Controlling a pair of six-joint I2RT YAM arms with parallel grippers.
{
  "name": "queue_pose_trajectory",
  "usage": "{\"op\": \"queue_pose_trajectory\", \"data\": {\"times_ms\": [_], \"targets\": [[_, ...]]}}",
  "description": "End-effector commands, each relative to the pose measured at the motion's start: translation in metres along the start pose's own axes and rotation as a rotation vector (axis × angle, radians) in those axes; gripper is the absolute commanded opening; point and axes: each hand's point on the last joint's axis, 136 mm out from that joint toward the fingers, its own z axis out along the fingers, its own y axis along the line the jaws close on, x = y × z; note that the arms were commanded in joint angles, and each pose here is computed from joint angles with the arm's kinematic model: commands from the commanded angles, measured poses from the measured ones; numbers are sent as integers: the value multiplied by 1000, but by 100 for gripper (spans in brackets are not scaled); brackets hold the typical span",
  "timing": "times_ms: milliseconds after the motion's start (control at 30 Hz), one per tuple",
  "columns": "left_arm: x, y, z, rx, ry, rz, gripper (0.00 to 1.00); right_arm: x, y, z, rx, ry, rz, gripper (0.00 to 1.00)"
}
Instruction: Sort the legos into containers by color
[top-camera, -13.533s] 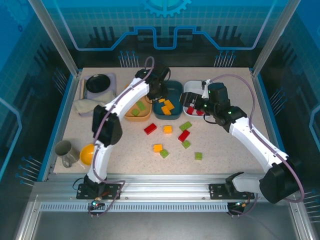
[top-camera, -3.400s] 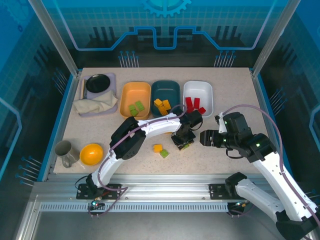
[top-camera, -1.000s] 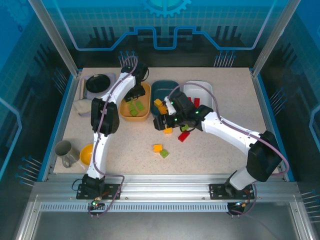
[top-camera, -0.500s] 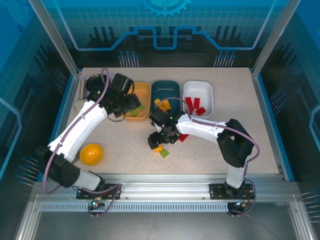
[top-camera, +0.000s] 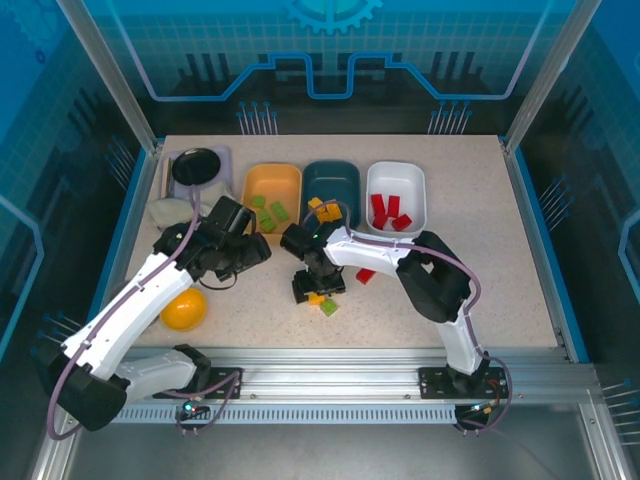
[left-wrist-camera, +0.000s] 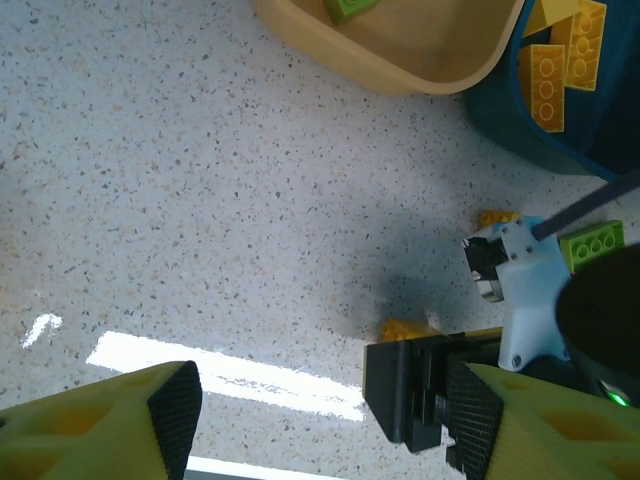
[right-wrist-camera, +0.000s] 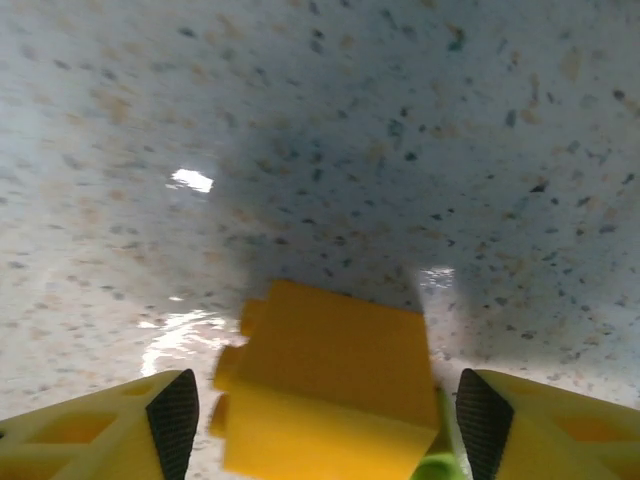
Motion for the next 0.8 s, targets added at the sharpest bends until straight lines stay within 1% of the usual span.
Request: {"op": "queue_pose_trajectory", "data": {"times_ms": [0, 100, 200, 300, 400, 533, 633, 767], "targets": [[10, 8, -5, 5, 10, -17, 70, 6, -1, 1, 51, 19, 26, 66], [14, 14, -6, 9, 13, -23, 70, -1, -3, 3, 77, 4, 29, 58], [18, 19, -8, 14, 14, -24, 70, -6, -1, 4, 82, -5, 27, 45], [21, 18, -9, 37, 14, -20, 70, -15, 1, -10, 77, -60, 10, 35], [23, 5, -9, 113, 32, -4, 70, -24, -2, -37, 92, -136, -12, 31], [17, -22, -15, 221, 27, 8, 70, -52, -16, -90, 79, -277, -1, 30], [9, -41, -15, 267, 20, 17, 70, -86, -32, -120, 51, -371, 33, 30], [-1, -62, -6, 294, 25, 17, 70, -142, -57, -134, 15, -437, 99, 30]]}}
